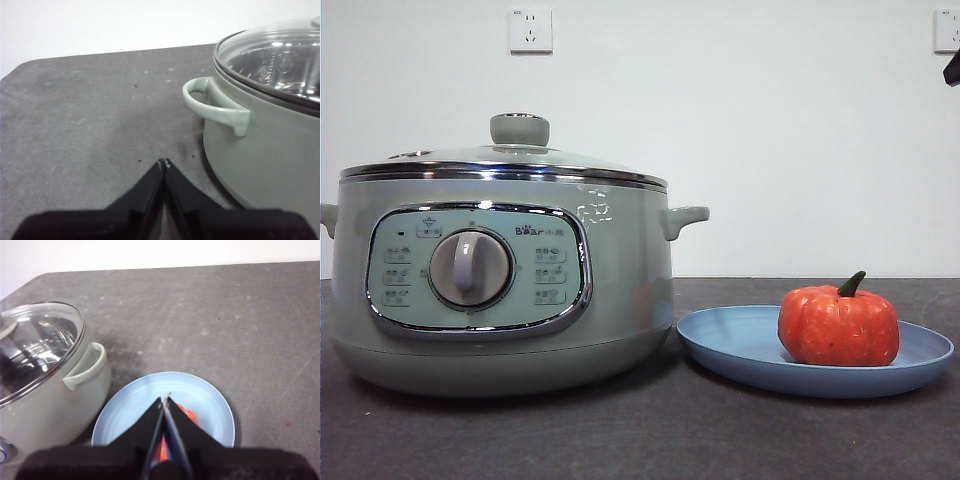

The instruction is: Take the pumpkin out from the steamer,put the pumpkin in the blue plate,close the lid

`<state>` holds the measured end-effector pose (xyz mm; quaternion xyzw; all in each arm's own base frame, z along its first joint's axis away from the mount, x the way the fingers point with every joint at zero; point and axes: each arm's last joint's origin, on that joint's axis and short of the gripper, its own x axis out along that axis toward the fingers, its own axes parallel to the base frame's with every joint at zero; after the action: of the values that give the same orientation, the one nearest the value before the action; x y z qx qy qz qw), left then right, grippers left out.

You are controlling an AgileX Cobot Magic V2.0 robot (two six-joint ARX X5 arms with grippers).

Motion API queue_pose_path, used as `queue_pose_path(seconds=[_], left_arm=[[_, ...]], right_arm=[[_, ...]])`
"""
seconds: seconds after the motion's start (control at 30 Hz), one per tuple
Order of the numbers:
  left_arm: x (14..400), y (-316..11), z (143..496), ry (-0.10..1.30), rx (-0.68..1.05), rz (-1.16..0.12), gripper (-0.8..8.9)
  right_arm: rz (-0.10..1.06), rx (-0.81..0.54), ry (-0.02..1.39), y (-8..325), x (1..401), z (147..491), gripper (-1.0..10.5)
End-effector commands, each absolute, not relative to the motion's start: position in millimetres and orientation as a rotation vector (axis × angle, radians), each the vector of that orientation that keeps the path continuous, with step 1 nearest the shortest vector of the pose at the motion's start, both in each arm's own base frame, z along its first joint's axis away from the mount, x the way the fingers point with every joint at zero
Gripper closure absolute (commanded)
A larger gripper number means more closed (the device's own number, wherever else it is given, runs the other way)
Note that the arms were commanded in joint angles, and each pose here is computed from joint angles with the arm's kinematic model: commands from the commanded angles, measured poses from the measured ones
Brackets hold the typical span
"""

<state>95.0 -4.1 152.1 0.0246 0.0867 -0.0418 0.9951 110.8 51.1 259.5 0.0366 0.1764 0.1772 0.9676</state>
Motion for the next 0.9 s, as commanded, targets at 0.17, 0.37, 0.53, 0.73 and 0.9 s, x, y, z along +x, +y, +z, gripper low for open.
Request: queue_pose_path(seconds=[0.17, 0.37, 0.53, 0.73, 0.9], left_arm=[[95, -4, 148, 0.194, 0.043, -0.082, 8.16], [95, -4, 148, 0.193, 0.043, -0.082, 8.16], [95, -4, 148, 0.193, 0.043, -0.082, 8.16], [95, -4, 148, 0.193, 0.043, -0.082, 8.16], [95, -4, 148, 0.193, 0.043, -0.082, 8.16]], right_arm=[[0.355, 0.079, 0.356, 51, 111, 259, 9.5], [0.352, 0.072, 0.382, 51, 110, 257, 9.5], [0.361, -0.058, 0.337, 46, 105, 258, 9.5], [0.344, -0.099, 0.232, 28, 99, 246, 9.5], [0.225, -0.080, 0.162, 14, 97, 211, 9.5]])
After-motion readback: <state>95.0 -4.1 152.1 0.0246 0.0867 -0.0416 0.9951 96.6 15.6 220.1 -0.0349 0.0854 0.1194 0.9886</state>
